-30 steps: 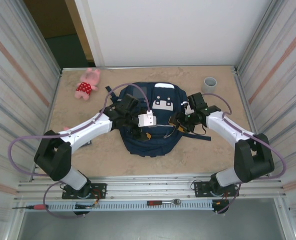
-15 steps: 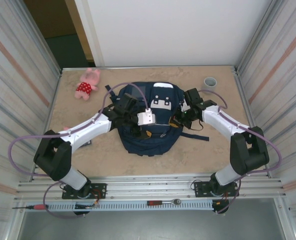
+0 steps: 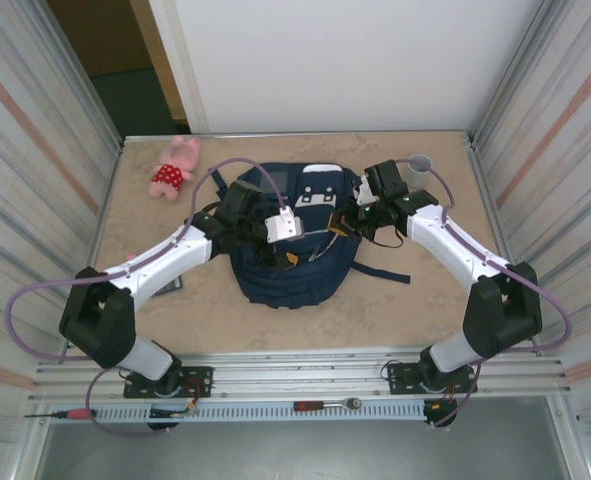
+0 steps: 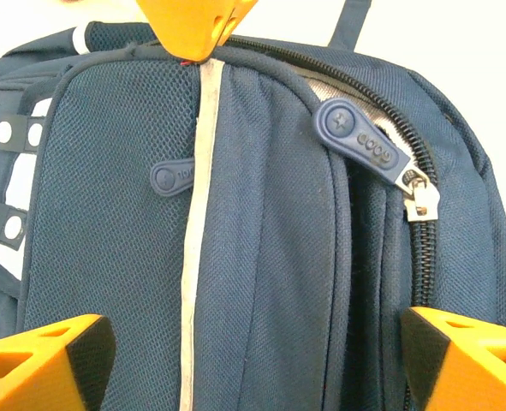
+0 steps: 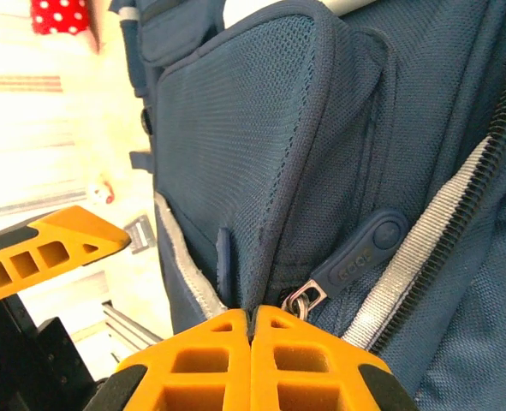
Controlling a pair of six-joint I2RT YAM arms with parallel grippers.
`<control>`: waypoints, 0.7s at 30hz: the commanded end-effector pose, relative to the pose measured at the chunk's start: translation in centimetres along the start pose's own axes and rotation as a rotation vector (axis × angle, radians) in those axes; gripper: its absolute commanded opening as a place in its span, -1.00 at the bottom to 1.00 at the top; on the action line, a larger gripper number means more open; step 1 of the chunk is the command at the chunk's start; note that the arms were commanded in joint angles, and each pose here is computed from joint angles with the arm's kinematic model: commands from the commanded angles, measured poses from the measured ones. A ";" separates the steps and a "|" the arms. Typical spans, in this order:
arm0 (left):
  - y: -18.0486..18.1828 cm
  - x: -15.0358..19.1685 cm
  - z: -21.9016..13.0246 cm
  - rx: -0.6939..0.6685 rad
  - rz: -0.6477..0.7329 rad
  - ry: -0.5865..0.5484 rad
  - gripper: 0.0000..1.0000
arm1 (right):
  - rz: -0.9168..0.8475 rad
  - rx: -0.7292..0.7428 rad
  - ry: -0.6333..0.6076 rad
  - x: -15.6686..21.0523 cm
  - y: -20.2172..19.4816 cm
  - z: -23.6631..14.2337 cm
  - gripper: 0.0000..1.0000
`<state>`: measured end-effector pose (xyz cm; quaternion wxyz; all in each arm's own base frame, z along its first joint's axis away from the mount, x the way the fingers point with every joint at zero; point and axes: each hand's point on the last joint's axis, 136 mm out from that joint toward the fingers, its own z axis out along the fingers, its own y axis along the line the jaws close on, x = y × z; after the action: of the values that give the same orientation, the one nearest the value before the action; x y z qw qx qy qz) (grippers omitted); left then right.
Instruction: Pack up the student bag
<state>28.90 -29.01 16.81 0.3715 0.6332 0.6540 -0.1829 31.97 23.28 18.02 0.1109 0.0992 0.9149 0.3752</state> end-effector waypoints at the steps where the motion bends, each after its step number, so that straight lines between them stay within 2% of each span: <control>1: -0.1 -1.1 -1.1 -0.011 0.010 -0.050 0.77 | -0.072 -0.166 -0.040 -0.7 5.0 -2.5 -1.00; 10: -0.3 -2.1 -1.7 -0.009 0.029 -0.084 0.78 | -0.055 -0.162 -0.044 -0.8 4.7 -2.4 -1.00; 15: -1.0 -2.4 -0.7 0.008 0.043 -0.074 0.80 | -0.054 -0.171 -0.038 -0.6 4.7 -2.4 -1.00; 18: 0.2 -2.1 0.2 -0.038 -0.005 -0.049 0.80 | -0.055 -0.171 -0.039 -0.4 4.7 -2.6 -1.00; 21: 1.3 -2.8 -0.4 -0.042 -0.071 -0.115 0.75 | -0.052 -0.165 -0.043 -0.3 4.2 -2.8 -1.00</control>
<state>28.65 -30.49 18.22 0.3948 0.6232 0.6455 -0.1976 32.03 23.74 19.01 0.1132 0.1002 0.9057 0.3960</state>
